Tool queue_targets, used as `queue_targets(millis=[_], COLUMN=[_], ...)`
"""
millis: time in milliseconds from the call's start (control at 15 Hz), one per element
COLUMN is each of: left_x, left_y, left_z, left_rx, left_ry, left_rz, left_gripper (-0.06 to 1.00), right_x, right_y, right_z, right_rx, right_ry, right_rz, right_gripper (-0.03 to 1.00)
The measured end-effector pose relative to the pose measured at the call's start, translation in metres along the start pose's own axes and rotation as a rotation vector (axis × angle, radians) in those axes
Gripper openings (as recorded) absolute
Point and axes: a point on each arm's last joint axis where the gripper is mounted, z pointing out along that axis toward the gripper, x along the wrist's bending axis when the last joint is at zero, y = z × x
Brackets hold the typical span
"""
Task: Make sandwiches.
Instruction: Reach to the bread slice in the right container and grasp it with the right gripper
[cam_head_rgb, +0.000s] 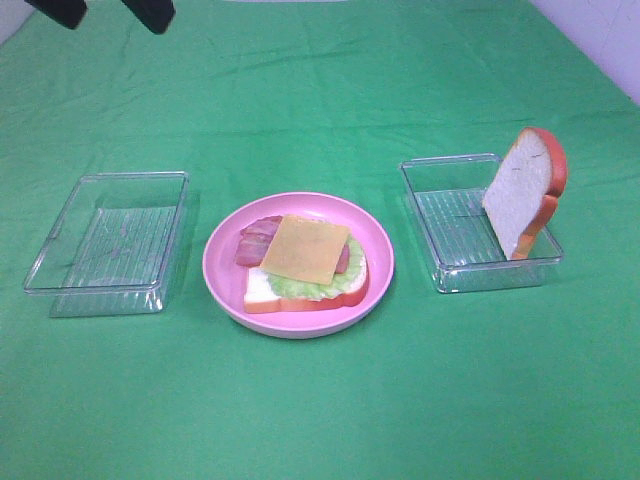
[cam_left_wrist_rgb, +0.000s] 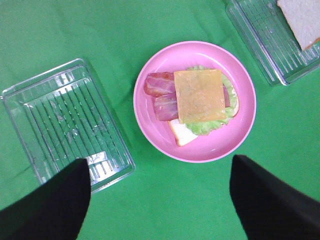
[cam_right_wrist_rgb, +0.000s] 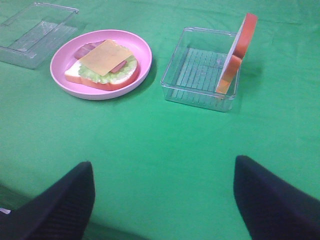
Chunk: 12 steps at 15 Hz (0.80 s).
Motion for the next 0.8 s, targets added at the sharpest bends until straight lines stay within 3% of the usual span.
queue_targets(millis=[133,267,667,800], left_x=[0.003,0.008,0.020,0.027], left_y=[-0.019,-0.050,-0.157,-0.213], left_z=[-0.036,-0.053,-0.057,-0.060], left_rx=[-0.061,-0.059,-0.028,-0.062], left_ry=[0.032,0.057,0.064,0.060], left_rz=[0.018,0.027,0.026,0.027], left_gripper=[0.73,0.73,0.73,0.73], right_x=[0.000,0.000,0.000,-0.002], right_y=[0.000,0.000,0.001,0.017], right_z=[0.000,0.000,0.000,0.004], right_rx=[0.000,0.000,-0.011,-0.050], right_ry=[0.000,0.000,-0.001,-0.006], right_rz=[0.000,0.000,0.000,0.013], right_gripper=[0.71,0.71,0.71,0.71])
